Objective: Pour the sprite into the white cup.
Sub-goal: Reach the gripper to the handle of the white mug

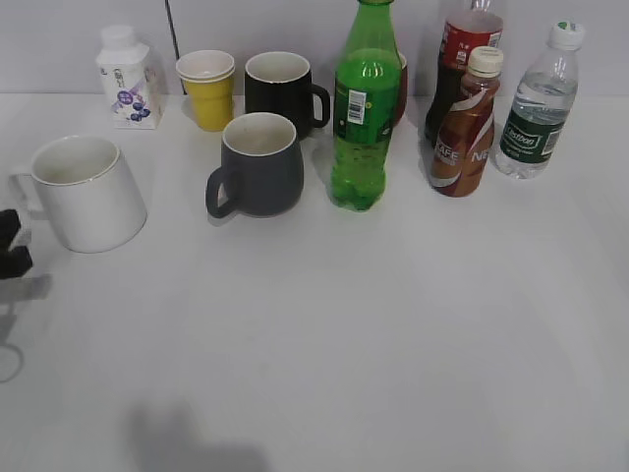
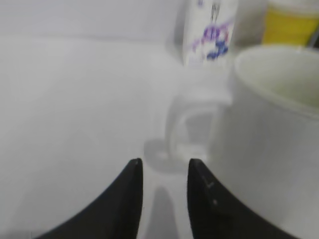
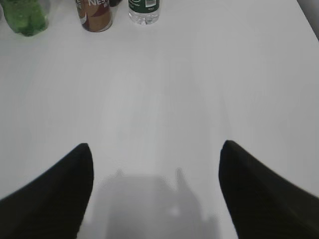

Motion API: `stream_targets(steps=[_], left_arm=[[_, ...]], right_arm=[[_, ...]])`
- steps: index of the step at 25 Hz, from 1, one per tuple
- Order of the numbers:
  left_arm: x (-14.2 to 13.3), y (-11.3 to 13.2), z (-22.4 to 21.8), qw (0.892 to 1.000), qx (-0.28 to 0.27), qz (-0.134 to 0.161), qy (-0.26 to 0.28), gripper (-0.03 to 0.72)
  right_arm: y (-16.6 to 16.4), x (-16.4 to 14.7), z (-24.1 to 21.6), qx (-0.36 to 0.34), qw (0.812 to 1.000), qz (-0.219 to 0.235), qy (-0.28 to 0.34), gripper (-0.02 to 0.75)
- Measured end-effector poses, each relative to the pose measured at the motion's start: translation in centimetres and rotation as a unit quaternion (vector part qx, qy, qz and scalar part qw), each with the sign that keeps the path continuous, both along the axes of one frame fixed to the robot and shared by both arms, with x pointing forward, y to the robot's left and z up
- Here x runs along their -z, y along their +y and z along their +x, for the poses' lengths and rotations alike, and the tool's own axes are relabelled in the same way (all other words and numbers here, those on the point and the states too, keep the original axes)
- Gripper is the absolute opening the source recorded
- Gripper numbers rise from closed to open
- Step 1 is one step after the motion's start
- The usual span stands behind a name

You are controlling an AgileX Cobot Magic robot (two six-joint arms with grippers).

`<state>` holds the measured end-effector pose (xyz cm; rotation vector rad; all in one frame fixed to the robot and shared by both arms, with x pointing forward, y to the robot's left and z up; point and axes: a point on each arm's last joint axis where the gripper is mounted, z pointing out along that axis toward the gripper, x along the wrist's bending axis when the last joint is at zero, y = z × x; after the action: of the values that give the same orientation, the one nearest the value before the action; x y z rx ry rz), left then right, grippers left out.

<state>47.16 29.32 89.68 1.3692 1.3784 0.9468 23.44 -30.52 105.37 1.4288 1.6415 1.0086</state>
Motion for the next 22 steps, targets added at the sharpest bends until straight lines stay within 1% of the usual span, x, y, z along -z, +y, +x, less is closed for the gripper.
stream_targets(steps=[4, 7, 10, 15, 16, 17, 19, 21, 22], left_arm=[[0.8, 0.0, 1.1, 1.0, 0.001, 0.0, 0.006, 0.249], [0.3, 0.0, 2.1, 1.0, 0.003, 0.0, -0.012, 0.265], [-0.2, -0.3, 3.0, 0.999, 0.018, 0.002, -0.031, 0.274], [-0.4, -0.5, 5.1, 0.998, 0.031, 0.006, -0.05, 0.269], [-0.4, -0.5, 5.5, 0.998, 0.033, 0.007, -0.052, 0.245], [-0.5, -0.6, 6.0, 0.998, 0.035, 0.008, -0.054, 0.2], [-0.6, -0.6, 6.5, 0.998, 0.041, 0.013, -0.056, 0.076], [-0.4, -0.7, 6.5, 0.998, 0.046, 0.018, -0.048, 0.034], [-0.4, -0.8, 6.6, 0.997, 0.05, 0.019, -0.048, 0.031]], right_arm=[[0.0, 0.0, 0.0, 0.0, 1.0, 0.0, 0.0, 0.587], [0.0, 0.0, 0.0, 0.0, 1.0, 0.0, 0.0, 0.587], [0.0, 0.0, 0.0, 0.0, 1.0, 0.0, 0.0, 0.587], [0.0, 0.0, 0.0, 0.0, 1.0, 0.001, 0.0, 0.587], [0.0, 0.0, 0.0, -0.001, 1.0, 0.001, 0.0, 0.587], [0.0, 0.0, 0.0, -0.002, 1.0, 0.002, 0.0, 0.587], [0.1, 0.0, 0.0, -0.003, 1.0, 0.005, 0.001, 0.587], [0.2, 0.0, 0.0, -0.007, 1.0, 0.01, 0.002, 0.587], [0.2, 0.0, 0.0, -0.009, 1.0, 0.013, 0.002, 0.587]])
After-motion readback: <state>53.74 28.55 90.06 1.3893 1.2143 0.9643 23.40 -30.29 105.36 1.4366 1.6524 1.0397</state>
